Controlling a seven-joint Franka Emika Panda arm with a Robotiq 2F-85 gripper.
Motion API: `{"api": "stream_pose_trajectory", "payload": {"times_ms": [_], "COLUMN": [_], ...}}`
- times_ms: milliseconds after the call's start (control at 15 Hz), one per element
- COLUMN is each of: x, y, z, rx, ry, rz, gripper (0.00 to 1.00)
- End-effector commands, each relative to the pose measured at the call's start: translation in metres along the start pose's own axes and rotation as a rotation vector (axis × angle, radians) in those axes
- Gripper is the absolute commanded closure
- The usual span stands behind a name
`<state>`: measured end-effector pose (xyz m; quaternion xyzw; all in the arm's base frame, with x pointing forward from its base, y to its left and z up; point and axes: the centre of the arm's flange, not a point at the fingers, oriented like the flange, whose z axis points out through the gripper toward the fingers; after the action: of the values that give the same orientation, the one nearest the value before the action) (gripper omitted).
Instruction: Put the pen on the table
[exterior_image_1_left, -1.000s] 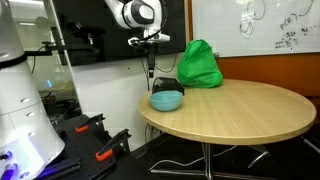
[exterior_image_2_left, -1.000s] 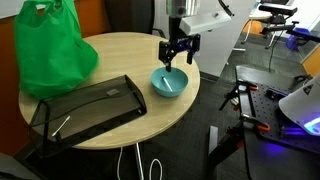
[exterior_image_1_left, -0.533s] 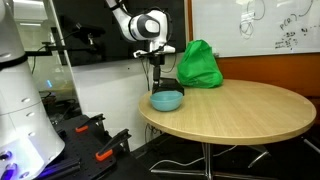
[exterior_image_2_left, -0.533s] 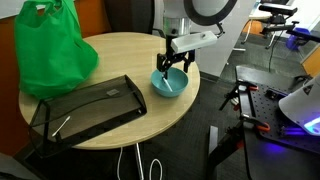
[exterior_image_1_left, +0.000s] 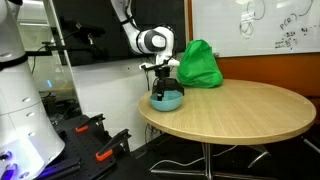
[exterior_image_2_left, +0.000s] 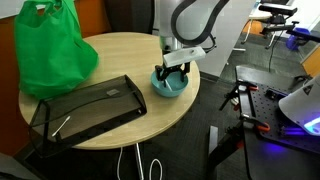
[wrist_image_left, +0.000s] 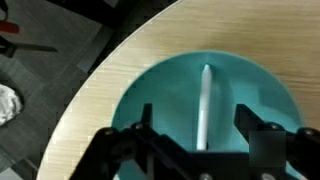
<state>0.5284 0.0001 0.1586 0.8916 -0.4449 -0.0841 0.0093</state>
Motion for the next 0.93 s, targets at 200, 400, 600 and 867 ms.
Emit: {"api": "stream_pose_trajectory", "payload": {"times_ms": [200, 400, 600, 867], "x": [0.016, 0.019, 0.018, 0.012], "y": [-0.037, -0.043, -0.044, -0.038], "z": [0.020, 0.023, 0.020, 0.005], "rx": [0.002, 0.008, 0.011, 0.026], "ry": [0.002, 0.016, 0.017, 0.001], "rz": [0.063, 0.064, 0.056, 0.032], "gripper": [0.27, 0.58, 0.83, 1.00]}}
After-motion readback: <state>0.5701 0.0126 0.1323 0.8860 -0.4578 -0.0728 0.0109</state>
